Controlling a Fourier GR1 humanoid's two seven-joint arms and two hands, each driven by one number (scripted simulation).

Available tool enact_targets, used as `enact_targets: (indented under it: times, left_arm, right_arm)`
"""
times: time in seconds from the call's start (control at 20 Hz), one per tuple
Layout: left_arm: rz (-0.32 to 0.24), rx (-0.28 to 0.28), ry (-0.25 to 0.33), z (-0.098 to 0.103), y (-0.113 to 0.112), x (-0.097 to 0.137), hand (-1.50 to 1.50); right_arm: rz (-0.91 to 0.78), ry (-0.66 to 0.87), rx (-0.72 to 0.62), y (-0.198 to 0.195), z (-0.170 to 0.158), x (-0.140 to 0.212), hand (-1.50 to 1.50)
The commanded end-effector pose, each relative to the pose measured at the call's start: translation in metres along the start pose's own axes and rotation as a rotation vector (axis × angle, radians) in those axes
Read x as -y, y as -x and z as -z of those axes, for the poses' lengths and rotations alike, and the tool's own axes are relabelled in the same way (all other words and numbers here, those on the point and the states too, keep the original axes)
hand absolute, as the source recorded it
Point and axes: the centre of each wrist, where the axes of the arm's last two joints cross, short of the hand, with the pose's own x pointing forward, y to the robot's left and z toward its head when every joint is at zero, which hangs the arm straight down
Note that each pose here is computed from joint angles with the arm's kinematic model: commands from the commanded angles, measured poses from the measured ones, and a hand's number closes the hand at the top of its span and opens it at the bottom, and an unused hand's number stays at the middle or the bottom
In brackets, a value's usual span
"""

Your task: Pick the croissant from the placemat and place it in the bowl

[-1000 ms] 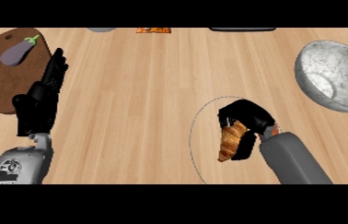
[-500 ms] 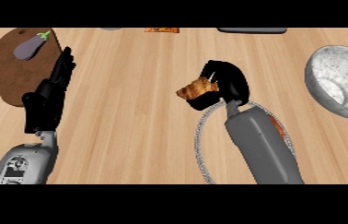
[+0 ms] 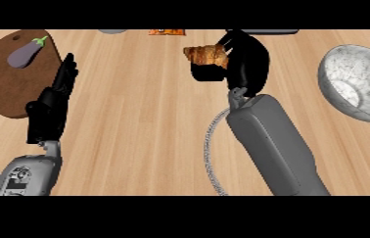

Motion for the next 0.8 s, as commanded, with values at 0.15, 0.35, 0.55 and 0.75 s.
enact_targets:
  times: [0.15,0.35,0.55,0.75]
  left_arm:
    - [0.001,0.007,-0.008,-0.015,-0.004,-0.006,0.0]
    - [0.005,0.02,-0.031,-0.006,-0.01,-0.006,0.0]
    - [-0.006,0.014,-0.015,-0.002,-0.016,-0.006,0.0]
    - [-0.024,-0.019,-0.018,-0.003,-0.006,0.006,0.0]
  right_arm:
    - [0.038,0.196,-0.116,0.026,0.014,0.026,1.5]
    - [0.086,0.284,-0.141,0.061,0.043,0.066,1.5]
    - [0.081,0.374,-0.158,0.103,0.076,0.081,1.5]
    - [0.13,0.424,-0.153,0.145,0.09,0.12,1.5]
